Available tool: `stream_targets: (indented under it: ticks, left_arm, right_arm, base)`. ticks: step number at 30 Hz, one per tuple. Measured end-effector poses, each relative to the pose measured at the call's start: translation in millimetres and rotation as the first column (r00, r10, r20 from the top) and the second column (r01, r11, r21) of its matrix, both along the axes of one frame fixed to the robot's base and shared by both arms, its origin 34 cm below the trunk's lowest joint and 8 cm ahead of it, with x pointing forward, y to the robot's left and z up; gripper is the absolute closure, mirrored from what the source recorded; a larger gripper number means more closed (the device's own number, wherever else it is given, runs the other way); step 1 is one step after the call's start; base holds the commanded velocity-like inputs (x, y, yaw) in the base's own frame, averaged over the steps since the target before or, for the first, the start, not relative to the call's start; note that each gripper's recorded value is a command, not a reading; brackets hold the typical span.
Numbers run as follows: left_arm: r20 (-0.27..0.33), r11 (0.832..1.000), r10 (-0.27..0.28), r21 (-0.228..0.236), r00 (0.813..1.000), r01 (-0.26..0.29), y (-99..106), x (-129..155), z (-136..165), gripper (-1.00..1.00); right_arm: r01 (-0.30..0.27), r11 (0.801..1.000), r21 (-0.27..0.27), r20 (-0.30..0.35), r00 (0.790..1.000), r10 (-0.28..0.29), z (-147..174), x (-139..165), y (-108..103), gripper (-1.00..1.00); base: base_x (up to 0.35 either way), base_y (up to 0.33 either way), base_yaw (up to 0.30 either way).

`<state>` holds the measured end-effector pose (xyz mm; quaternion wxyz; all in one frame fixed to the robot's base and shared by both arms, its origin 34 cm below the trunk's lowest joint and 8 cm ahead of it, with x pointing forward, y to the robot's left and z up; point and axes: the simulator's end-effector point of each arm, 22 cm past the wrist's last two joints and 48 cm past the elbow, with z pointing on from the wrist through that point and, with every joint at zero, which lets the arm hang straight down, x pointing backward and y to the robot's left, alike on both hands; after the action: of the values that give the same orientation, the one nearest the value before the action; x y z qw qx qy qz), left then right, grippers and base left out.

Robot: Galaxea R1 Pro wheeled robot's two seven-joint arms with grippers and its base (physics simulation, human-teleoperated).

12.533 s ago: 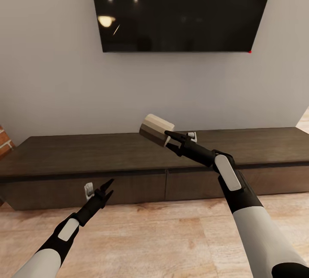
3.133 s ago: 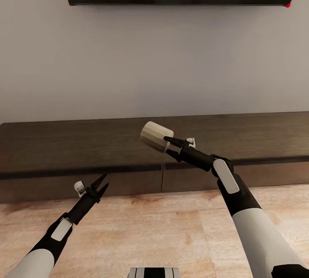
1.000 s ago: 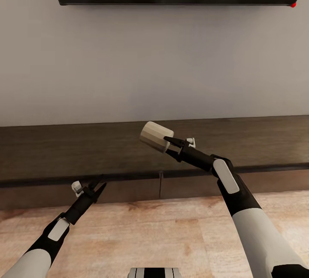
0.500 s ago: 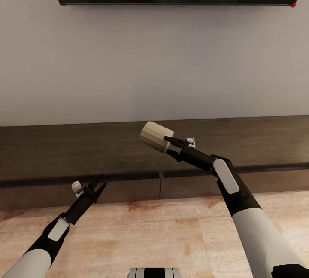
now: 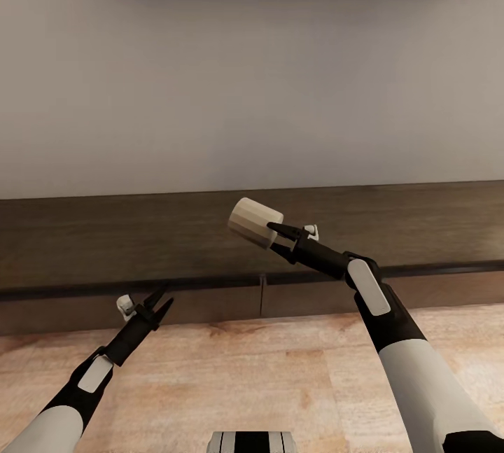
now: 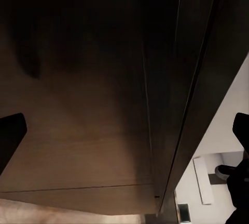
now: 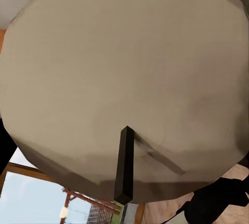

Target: Place each of the two pumpkins and all three candles from the living room inside a cabinet in the living room (use any cabinet), then make sure every cabinet is closed, and position the cauldron so it is next to a table in the living room.

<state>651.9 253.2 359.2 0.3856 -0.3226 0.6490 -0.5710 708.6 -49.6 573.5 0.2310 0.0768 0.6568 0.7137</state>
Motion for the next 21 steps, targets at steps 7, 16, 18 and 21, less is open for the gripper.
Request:
stream_targets:
  ticks: [7, 16, 18, 21]
  left_arm:
    - [-0.006, 1.000, 0.002, 0.001, 1.000, -0.002, -0.1, 0.1, -1.3, -1.00]
    - [-0.010, 1.000, 0.003, 0.002, 1.000, -0.003, 0.0, 0.1, -2.3, -1.00]
    - [-0.010, 1.000, 0.003, 0.003, 1.000, -0.003, 0.0, 0.1, -2.4, -1.00]
    - [-0.010, 1.000, 0.003, 0.003, 1.000, -0.003, 0.0, 0.2, -2.4, -1.00]
  right_arm:
    - [0.000, 1.000, 0.000, 0.000, 1.000, 0.000, 0.1, 0.0, 0.0, 1.00]
    - [0.000, 1.000, 0.000, 0.000, 1.000, 0.000, 0.0, 0.0, 0.0, 1.00]
    - [0.000, 1.000, 0.000, 0.000, 1.000, 0.000, 0.1, 0.0, 0.0, 1.00]
    - [0.000, 1.000, 0.000, 0.000, 1.000, 0.000, -0.1, 0.0, 0.0, 1.00]
  base:
    - [0.000, 0.000, 0.000]
    - [0.000, 0.000, 0.000]
    - [0.000, 0.000, 0.000]
    - [0.000, 0.000, 0.000]
